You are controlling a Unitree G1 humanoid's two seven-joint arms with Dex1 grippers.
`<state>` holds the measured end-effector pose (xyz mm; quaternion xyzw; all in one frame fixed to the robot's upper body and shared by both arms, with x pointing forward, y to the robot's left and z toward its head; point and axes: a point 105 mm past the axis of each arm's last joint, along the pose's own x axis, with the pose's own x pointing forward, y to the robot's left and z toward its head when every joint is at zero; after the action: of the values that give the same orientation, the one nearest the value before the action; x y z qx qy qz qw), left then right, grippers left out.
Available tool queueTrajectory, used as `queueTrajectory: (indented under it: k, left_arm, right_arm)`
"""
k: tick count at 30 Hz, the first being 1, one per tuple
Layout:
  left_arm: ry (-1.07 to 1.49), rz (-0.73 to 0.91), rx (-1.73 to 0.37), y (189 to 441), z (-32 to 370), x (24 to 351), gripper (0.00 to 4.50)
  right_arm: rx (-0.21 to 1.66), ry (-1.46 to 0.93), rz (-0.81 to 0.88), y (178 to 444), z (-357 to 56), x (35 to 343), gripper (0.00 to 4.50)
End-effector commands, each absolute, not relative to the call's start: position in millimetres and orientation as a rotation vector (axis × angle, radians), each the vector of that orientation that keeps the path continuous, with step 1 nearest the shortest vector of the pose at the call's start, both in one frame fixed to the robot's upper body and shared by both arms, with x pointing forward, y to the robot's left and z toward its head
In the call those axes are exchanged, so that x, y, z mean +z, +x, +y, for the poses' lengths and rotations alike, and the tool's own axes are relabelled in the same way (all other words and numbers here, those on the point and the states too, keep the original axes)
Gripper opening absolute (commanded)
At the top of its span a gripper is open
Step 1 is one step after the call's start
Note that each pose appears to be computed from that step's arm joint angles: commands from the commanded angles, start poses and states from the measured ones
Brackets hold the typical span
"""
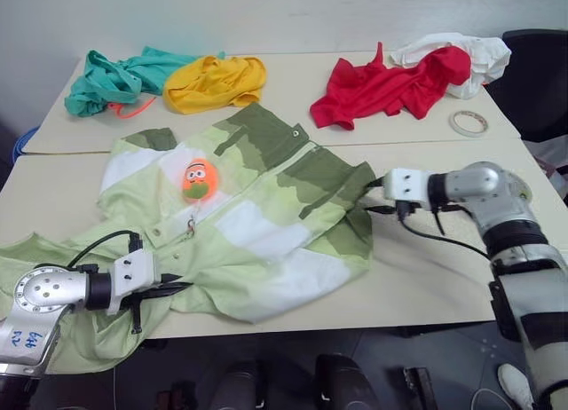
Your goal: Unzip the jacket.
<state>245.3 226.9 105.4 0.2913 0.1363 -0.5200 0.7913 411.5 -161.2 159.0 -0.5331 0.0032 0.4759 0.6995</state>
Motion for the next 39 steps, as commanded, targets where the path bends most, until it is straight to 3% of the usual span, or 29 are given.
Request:
queueTrajectory:
  k: [1, 5, 6, 8, 12, 14, 18, 26, 33, 39]
  left_arm:
    - [0.625, 0.288, -1.135, 242.5, 222.9, 102.6, 0.00]
    - [0.622, 0.298, -1.135, 240.4, 223.7, 100.1, 0.00]
    - [0.620, 0.300, -1.130, 240.5, 224.6, 99.9, 0.00]
    - [0.621, 0.302, -1.122, 240.8, 226.2, 99.7, 0.00]
    - [0.630, 0.299, -1.096, 243.5, 228.7, 99.8, 0.00]
    - [0.649, 0.309, -1.097, 243.7, 229.6, 96.2, 0.00]
    - [0.678, 0.308, -1.129, 245.7, 226.3, 91.2, 0.00]
    - [0.752, 0.221, -1.188, 280.8, 210.9, 99.0, 0.00]
    - [0.802, 0.063, -1.354, 316.0, 161.1, 111.7, 0.00]
    - [0.826, -0.007, -1.464, 332.1, 127.6, 115.4, 0.00]
  right_arm:
    - [0.986, -1.252, -0.060, 422.6, -150.4, 168.2, 2.57]
    - [0.974, -1.280, -0.037, 427.4, -145.3, 163.3, 2.57]
    - [0.991, -1.270, -0.020, 426.5, -144.7, 160.5, 2.40]
    - [1.039, -1.229, 0.049, 422.8, -147.0, 150.9, 1.97]
    - [1.028, -1.129, 0.148, 421.5, -161.4, 141.9, 0.60]
    - [1.055, -1.020, 0.305, 414.5, -179.2, 129.8, 0.02]
    - [1.192, -0.919, 0.512, 387.8, -206.6, 115.2, 0.02]
    - [1.311, -0.792, 0.664, 329.8, -251.1, 112.4, 0.02]
    - [1.374, -0.561, 0.918, 226.6, -264.8, 116.8, 0.02]
    - [1.390, -0.367, 1.009, 165.9, -251.5, 110.9, 0.02]
